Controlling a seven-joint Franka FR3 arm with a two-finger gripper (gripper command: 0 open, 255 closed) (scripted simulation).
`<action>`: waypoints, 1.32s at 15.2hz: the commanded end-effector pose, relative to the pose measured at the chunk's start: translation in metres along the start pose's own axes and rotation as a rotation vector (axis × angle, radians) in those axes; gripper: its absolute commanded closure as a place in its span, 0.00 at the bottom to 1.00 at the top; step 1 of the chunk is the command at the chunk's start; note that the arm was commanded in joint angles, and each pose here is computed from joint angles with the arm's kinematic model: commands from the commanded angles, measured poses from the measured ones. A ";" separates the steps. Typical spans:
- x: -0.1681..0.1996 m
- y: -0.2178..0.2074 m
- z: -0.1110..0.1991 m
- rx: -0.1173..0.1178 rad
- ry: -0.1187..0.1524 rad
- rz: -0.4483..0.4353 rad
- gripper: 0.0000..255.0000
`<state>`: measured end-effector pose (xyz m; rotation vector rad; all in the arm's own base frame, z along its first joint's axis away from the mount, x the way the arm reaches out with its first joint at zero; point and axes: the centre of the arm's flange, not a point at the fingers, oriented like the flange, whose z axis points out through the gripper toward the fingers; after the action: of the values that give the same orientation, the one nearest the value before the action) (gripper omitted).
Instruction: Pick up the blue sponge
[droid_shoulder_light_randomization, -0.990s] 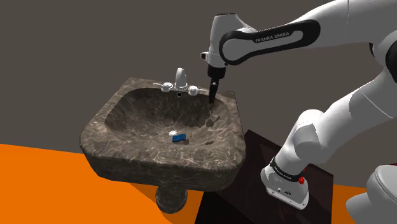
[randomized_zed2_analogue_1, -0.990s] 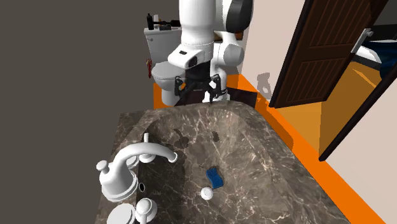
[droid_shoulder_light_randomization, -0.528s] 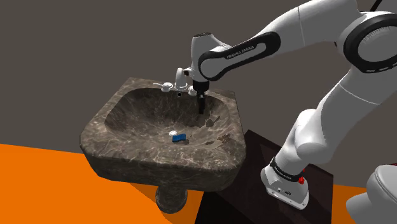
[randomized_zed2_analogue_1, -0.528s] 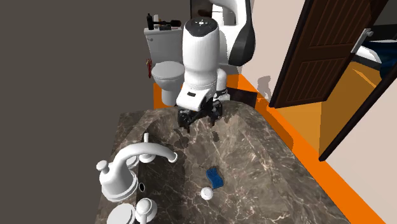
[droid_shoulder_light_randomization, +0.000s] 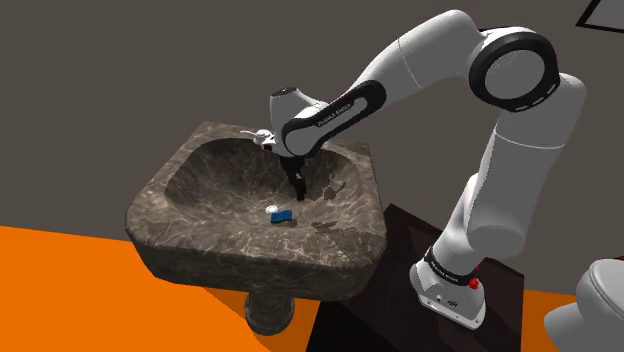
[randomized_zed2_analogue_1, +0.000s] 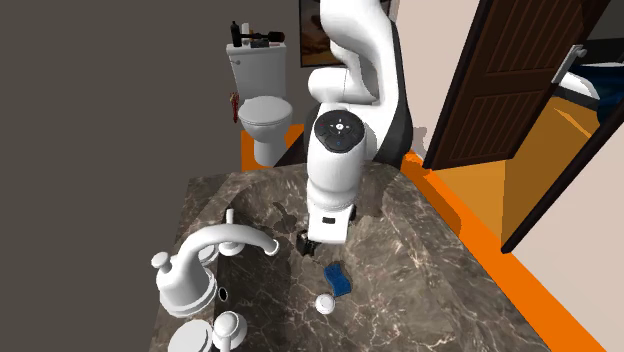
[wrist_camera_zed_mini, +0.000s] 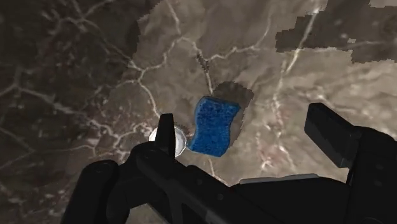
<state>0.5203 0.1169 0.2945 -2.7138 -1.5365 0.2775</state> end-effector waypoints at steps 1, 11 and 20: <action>0.017 0.001 0.023 0.006 -0.018 -0.076 0.00; 0.051 0.003 0.090 0.015 -0.049 -0.198 0.00; 0.053 0.004 0.098 0.015 -0.049 -0.198 1.00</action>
<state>0.5356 0.1526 0.1904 -2.5368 -1.7917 0.3484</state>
